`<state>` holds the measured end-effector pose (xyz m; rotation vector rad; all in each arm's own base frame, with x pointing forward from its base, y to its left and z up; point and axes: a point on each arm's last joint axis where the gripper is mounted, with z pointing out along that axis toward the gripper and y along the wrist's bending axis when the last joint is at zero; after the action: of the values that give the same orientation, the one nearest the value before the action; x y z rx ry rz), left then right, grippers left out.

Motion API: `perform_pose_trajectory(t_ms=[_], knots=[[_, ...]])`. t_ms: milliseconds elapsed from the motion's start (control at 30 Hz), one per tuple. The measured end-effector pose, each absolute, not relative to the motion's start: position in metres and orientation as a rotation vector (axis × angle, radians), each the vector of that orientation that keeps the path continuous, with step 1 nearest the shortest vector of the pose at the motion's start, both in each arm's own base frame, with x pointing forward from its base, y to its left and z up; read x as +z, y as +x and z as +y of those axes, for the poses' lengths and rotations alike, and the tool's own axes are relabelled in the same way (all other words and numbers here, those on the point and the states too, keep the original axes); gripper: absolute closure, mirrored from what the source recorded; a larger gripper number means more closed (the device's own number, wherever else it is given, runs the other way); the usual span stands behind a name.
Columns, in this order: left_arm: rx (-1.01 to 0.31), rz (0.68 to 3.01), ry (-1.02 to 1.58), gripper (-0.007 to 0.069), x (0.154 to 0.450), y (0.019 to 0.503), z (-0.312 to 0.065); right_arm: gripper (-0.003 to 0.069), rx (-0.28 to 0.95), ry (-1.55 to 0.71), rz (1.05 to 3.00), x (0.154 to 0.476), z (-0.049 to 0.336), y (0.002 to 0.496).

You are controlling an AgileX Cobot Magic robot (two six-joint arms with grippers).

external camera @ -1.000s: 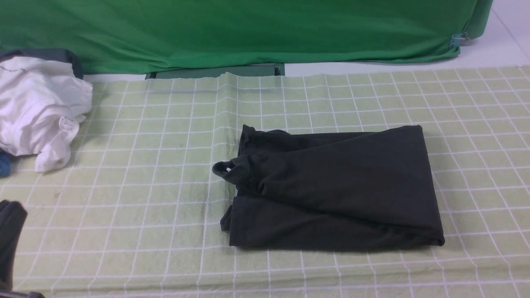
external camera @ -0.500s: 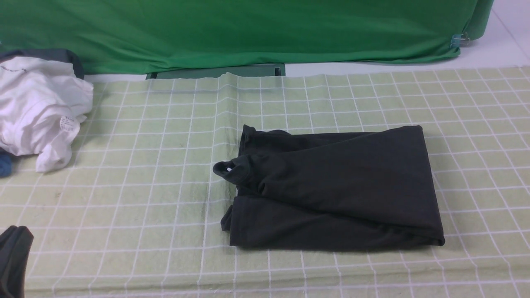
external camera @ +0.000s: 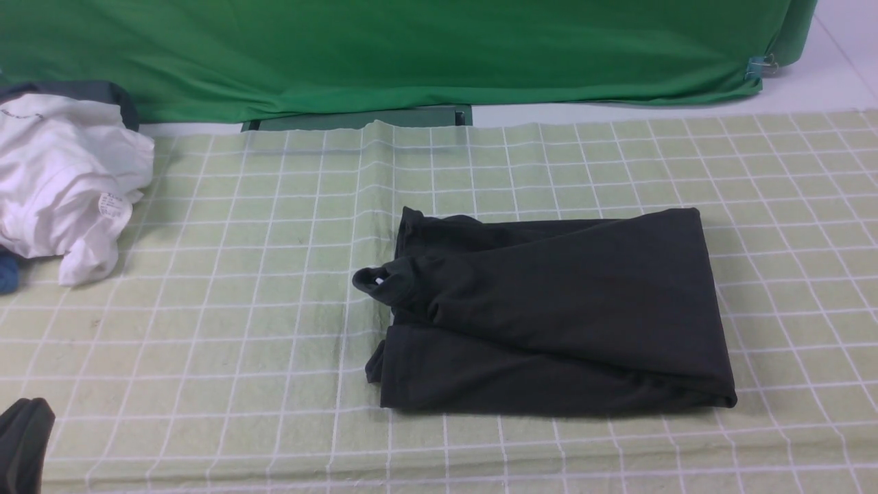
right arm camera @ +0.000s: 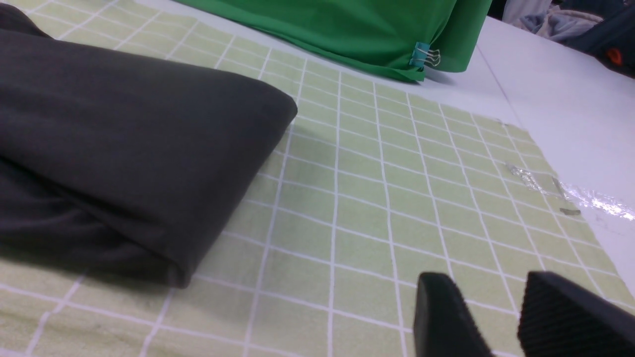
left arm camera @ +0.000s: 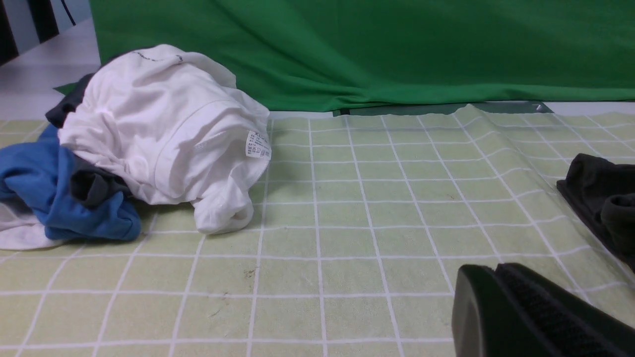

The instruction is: Fold a long-sleeved shirt over a green coffee tablecloth.

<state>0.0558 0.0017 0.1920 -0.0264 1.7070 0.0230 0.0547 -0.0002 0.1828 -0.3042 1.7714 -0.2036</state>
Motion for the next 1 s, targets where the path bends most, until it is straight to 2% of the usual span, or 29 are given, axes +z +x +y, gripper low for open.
perform_pose_trajectory(t_ms=[1000], knots=[[-0.001, 1.723, 0.001, 0.0609, 0.1905, 0.0556, -0.0001, 0.0419, -0.204, -0.304, 1.771, 0.1828, -0.0002, 0.0547]])
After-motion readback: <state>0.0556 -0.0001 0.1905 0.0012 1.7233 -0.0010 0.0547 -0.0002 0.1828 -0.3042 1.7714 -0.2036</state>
